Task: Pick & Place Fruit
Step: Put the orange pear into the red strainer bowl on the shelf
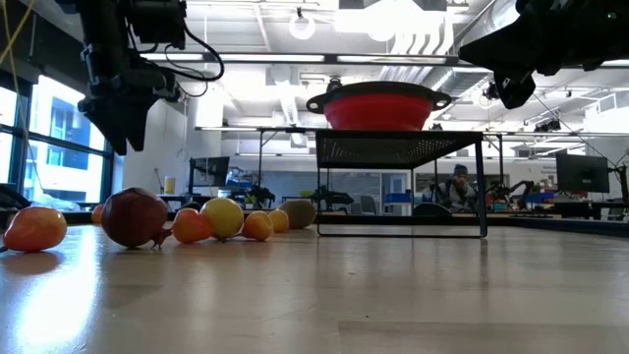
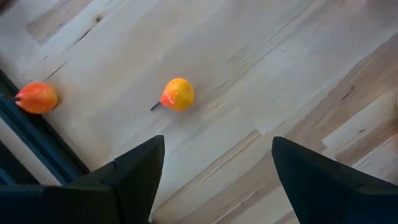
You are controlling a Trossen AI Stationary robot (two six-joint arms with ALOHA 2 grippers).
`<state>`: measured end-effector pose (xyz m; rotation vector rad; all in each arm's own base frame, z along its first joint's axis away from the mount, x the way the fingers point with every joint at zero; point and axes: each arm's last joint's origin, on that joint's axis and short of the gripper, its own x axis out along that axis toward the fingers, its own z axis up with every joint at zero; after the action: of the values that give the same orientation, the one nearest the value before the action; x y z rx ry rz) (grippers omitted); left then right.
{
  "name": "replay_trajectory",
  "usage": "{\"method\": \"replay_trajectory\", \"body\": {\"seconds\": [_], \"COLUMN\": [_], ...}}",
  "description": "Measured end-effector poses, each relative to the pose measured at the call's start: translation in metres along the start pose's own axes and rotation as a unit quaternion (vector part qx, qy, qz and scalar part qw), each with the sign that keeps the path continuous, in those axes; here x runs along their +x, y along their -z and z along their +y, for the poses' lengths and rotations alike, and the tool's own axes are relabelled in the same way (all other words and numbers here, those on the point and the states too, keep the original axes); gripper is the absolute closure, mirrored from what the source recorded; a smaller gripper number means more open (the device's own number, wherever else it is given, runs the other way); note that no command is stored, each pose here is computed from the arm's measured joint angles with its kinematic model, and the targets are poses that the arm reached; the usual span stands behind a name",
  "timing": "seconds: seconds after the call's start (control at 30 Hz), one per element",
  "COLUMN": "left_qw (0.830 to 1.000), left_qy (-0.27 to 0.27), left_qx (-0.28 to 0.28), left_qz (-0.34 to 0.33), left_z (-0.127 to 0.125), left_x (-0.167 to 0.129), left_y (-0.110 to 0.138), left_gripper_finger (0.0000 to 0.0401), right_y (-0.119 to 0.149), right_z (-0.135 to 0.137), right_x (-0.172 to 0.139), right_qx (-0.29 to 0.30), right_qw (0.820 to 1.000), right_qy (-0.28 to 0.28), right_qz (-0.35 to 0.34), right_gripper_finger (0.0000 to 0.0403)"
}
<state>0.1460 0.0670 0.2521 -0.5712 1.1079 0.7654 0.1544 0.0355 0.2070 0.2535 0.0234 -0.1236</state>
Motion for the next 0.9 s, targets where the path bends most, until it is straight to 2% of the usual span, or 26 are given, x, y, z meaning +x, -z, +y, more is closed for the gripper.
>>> {"method": "replay_trajectory", "body": {"seconds": [0.17,0.43,0.57,0.73,0.9], "left_qw": [1.0,1.0,0.999,0.999,0.998], "left_qy": [-0.001,-0.018,-0.042,-0.041,-0.054], "left_qx": [-0.004,-0.013,-0.021,-0.02,-0.009], "left_qz": [-0.001,0.018,0.004,-0.029,-0.019], "left_z": [-0.001,0.001,0.003,0.001,-0.001], "left_x": [0.003,0.041,0.042,0.043,0.049], "left_y": [0.0,0.014,0.014,0.008,0.006], "left_gripper_finger": [0.0109,0.0109,0.0109,0.0109,0.0109], "right_y": [0.0,0.0,0.0,0.0,0.0], "right_z": [0.0,0.0,0.0,0.0,0.0], "right_x": [0.0,0.0,0.0,0.0,0.0], "right_qx": [0.0,0.0,0.0,0.0,0.001], "right_qw": [1.0,1.0,1.0,1.0,1.0], "right_qy": [0.0,0.0,0.0,0.0,0.0], "right_qz": [0.0,0.0,0.0,-0.001,-0.001], "right_gripper_finger": [0.0401,0.0401,0.0401,0.0401,0.0401]}}
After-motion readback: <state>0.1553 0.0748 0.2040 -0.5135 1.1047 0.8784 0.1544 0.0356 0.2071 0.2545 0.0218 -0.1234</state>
